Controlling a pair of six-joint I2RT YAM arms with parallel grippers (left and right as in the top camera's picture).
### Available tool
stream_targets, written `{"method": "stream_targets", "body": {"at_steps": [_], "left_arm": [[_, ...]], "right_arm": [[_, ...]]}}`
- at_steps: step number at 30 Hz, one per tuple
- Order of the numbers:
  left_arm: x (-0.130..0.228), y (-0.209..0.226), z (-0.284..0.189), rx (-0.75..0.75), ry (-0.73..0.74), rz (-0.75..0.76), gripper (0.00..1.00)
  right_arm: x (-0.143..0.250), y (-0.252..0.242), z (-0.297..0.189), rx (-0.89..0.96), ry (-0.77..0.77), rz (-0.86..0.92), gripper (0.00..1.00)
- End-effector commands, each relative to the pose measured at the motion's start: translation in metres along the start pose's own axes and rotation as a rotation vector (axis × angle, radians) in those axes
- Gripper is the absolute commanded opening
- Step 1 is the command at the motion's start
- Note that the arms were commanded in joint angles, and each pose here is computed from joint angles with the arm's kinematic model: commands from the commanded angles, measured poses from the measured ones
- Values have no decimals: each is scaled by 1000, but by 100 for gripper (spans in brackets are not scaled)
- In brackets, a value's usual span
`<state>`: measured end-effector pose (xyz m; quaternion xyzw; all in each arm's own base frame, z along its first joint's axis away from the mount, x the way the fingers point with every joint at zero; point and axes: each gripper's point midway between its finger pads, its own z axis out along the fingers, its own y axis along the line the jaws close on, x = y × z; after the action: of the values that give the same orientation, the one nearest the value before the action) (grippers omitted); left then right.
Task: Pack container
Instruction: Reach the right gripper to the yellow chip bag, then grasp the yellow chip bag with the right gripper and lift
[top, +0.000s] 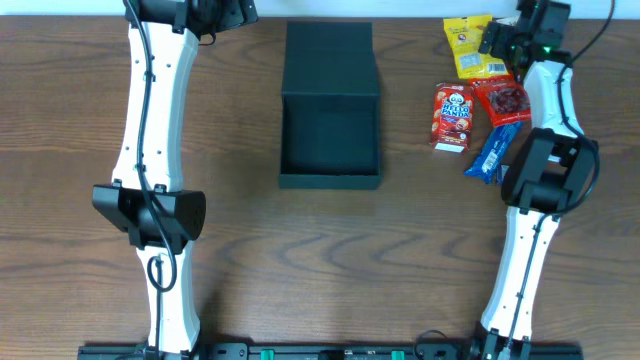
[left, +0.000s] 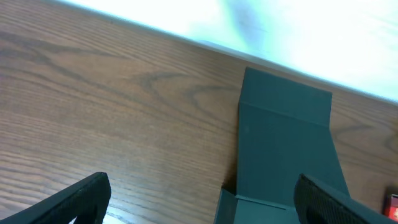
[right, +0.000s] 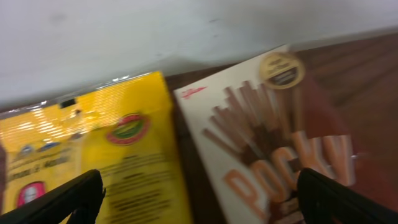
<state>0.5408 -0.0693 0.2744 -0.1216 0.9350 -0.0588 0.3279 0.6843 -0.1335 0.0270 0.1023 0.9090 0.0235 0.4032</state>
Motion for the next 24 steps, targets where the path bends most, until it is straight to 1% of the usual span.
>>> {"method": "stream_targets", "body": {"at_steps": [1, 10, 16, 19, 24], "left_arm": [[0, 2, 4, -13, 1, 8, 95], [1, 2, 4, -13, 2, 12, 95], [0, 3, 4, -20, -2, 26, 95], [-1, 4, 4, -27, -4, 26, 95], [-1, 5, 4, -29, -5, 34, 95]], "right_arm": [[36, 33, 11, -41, 110, 7, 99], [67, 74, 8, -95, 225, -26, 99], [96, 103, -1, -150, 340, -37, 99], [87, 108, -11, -156, 335, -42, 99], [28, 118, -50, -172, 219, -55, 99]]}}
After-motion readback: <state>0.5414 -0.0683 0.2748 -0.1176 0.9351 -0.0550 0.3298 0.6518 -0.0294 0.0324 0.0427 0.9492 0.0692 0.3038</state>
